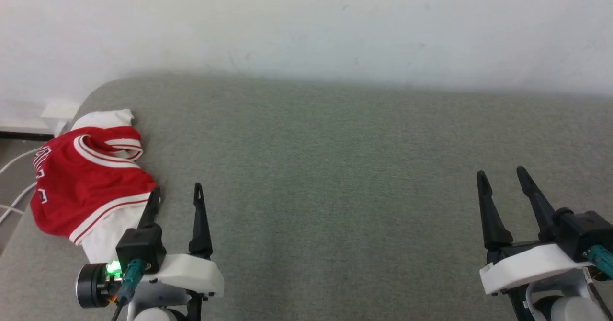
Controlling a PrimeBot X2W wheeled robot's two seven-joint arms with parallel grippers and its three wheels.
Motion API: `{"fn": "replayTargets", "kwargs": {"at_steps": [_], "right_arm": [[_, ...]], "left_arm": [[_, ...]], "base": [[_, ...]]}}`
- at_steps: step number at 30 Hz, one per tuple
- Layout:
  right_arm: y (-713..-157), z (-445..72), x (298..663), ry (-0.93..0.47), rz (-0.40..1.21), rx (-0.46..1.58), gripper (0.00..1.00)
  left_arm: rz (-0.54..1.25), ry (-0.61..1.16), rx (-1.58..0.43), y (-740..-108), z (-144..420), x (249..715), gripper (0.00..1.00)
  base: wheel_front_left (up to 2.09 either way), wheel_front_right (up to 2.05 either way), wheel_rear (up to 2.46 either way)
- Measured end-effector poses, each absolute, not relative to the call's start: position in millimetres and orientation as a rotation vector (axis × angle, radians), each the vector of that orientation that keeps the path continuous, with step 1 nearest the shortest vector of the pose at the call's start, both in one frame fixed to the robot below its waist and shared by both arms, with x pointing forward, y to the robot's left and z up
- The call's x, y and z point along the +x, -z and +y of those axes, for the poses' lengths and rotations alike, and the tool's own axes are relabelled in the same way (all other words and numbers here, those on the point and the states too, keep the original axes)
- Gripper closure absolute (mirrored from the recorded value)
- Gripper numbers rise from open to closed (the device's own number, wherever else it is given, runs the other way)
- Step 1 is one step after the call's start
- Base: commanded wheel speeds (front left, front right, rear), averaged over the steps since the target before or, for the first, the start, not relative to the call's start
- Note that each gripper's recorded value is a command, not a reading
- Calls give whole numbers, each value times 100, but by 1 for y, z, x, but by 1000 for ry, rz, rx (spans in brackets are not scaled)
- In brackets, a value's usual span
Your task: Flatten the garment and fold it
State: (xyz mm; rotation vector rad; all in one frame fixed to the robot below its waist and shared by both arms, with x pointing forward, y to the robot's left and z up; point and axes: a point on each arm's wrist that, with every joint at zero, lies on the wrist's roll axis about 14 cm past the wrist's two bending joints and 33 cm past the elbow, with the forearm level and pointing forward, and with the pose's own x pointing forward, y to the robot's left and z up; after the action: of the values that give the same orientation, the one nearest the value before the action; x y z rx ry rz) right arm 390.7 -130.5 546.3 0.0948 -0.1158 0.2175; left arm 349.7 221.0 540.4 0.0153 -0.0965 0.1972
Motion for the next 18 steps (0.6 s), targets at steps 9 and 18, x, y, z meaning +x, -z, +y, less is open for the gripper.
{"fn": "replayTargets", "kwargs": {"at_steps": [9,18], "right_arm": [[-548,-111,398,-271,-129,120,0],[-548,-91,404,-327,-136,143,0]], "left_arm": [[-115,-276,11,-543,242,335,0],[-132,-360,11,-545,263,317,0]], "base": [[0,0,0],[0,0,0]]}}
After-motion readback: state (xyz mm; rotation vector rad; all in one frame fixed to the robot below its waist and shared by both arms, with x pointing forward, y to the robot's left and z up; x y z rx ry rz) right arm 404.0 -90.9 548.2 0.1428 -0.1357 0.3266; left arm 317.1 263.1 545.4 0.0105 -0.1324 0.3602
